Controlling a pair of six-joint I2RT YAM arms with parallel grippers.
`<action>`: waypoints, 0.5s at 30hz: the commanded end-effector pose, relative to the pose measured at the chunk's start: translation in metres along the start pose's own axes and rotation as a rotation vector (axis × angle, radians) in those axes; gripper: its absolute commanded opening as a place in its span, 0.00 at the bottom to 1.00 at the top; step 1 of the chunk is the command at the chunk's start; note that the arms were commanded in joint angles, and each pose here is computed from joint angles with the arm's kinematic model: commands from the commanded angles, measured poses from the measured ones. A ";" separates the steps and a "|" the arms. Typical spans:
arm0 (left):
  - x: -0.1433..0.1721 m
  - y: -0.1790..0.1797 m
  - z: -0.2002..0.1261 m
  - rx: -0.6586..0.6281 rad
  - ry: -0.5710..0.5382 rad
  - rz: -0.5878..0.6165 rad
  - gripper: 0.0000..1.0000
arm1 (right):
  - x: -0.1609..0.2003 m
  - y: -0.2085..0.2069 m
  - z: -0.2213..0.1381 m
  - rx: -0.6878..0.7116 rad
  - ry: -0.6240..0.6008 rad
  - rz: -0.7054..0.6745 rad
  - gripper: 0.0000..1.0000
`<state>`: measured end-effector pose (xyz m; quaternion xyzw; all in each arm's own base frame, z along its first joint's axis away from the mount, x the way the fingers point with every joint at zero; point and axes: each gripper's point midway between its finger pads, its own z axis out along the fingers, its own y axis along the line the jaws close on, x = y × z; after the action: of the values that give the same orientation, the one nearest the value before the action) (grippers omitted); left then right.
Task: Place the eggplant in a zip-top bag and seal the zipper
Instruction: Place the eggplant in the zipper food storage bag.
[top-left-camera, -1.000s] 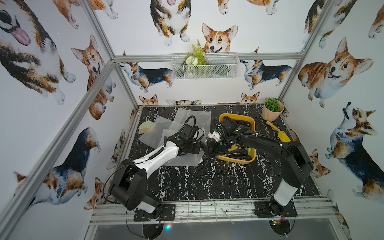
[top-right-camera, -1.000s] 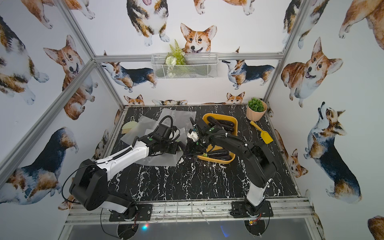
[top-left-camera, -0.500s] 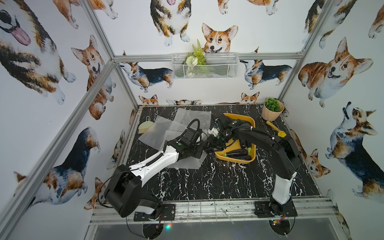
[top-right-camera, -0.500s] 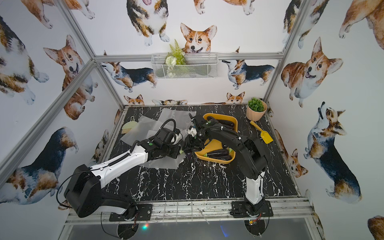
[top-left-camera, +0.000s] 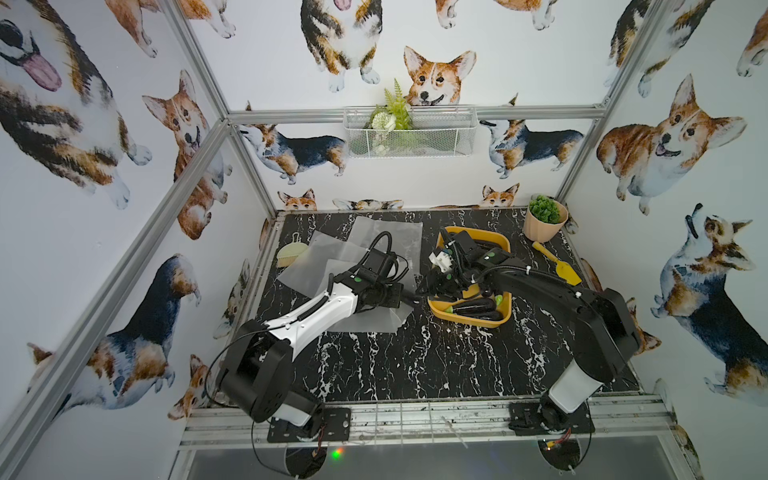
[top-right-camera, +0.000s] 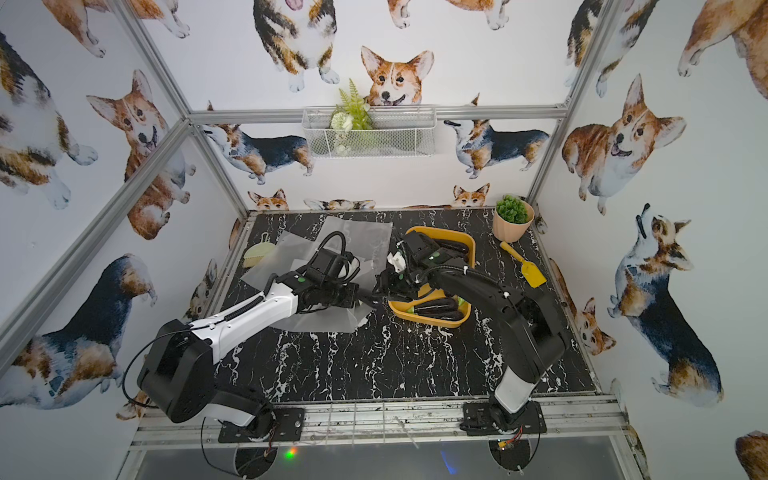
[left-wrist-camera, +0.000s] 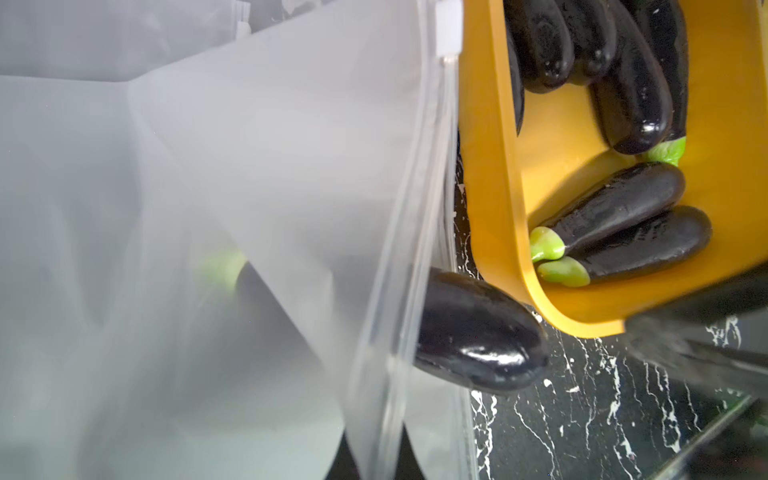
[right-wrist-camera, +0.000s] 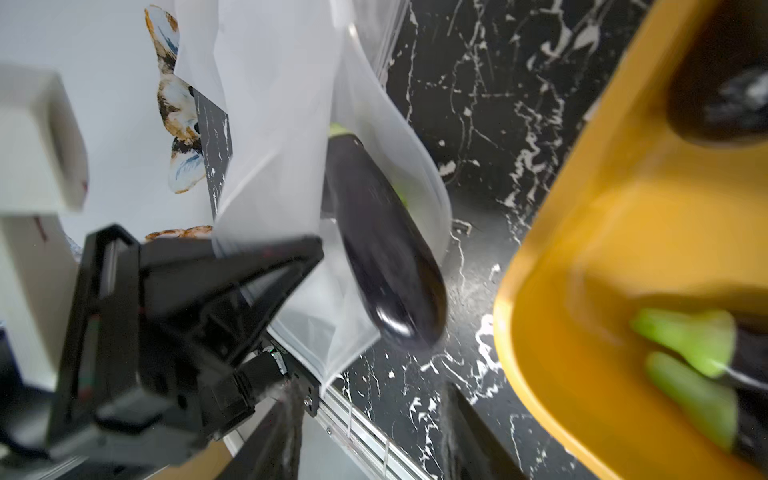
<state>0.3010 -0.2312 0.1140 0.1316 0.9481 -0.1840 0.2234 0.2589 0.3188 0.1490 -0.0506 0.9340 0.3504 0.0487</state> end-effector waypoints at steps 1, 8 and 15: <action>-0.008 -0.005 -0.001 0.025 -0.007 -0.013 0.00 | 0.015 -0.008 0.005 0.032 -0.032 -0.018 0.52; -0.008 -0.007 -0.004 0.034 -0.007 -0.011 0.00 | 0.011 -0.005 0.040 0.048 -0.053 -0.033 0.38; -0.004 -0.010 -0.010 0.055 -0.009 -0.008 0.00 | -0.038 0.010 0.047 0.056 -0.157 -0.046 0.28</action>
<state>0.3015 -0.2353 0.1237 0.1318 0.9442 -0.2016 0.2246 0.2659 0.3487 0.1116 -0.0603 0.9420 0.3196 0.0832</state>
